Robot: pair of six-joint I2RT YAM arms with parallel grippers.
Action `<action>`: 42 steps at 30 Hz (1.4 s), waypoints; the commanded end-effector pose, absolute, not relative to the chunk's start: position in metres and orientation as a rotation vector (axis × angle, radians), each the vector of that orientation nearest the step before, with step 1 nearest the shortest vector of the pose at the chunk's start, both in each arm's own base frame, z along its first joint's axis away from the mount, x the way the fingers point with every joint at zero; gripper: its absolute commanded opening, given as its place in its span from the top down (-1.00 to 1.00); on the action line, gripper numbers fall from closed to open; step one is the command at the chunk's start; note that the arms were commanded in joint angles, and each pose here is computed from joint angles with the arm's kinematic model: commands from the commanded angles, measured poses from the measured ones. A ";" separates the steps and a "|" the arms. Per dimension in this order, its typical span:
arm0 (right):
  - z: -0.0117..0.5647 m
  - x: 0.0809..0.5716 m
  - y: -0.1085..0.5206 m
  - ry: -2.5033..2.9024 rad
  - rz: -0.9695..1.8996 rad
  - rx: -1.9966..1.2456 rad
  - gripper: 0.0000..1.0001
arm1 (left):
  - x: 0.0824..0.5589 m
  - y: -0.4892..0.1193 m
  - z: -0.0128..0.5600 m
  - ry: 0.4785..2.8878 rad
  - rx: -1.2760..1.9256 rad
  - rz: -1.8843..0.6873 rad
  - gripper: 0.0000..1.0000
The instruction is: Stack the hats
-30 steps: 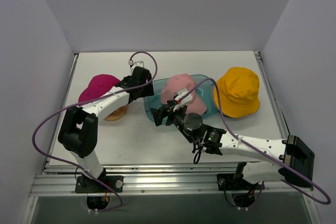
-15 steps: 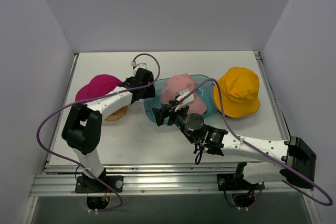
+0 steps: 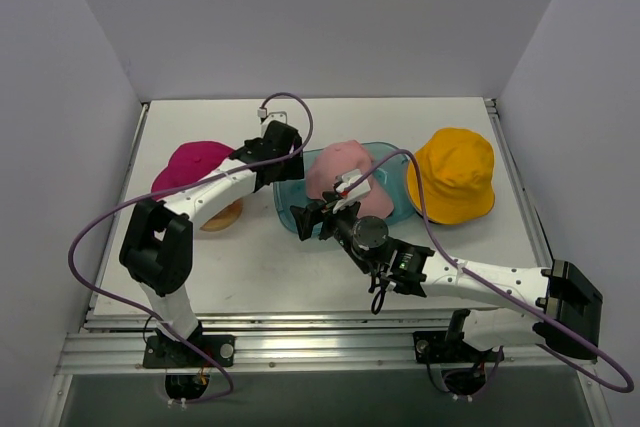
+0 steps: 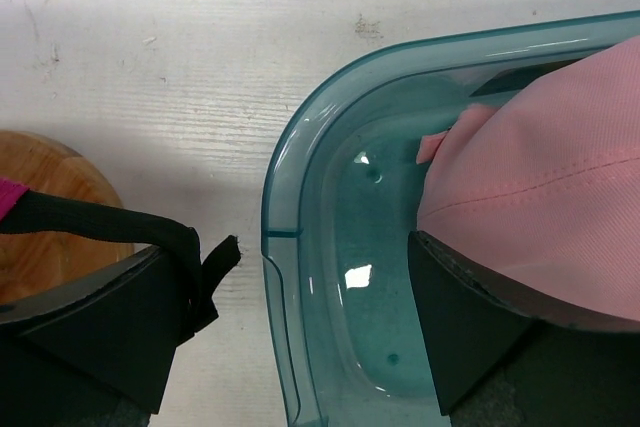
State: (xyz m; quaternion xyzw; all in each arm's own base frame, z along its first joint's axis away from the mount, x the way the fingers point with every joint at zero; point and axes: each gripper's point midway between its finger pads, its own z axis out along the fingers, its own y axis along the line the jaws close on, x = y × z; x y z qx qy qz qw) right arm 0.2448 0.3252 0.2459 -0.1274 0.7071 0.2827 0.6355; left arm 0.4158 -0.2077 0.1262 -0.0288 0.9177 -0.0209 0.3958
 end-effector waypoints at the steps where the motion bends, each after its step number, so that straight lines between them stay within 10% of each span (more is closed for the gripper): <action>1: 0.267 0.249 0.319 1.567 0.662 -0.231 -0.51 | 0.421 -0.210 0.157 2.280 -0.065 -0.049 -0.88; 42: 0.260 0.250 0.316 1.578 0.649 -0.231 -0.51 | 0.404 -0.177 0.205 2.273 -0.123 0.190 -0.88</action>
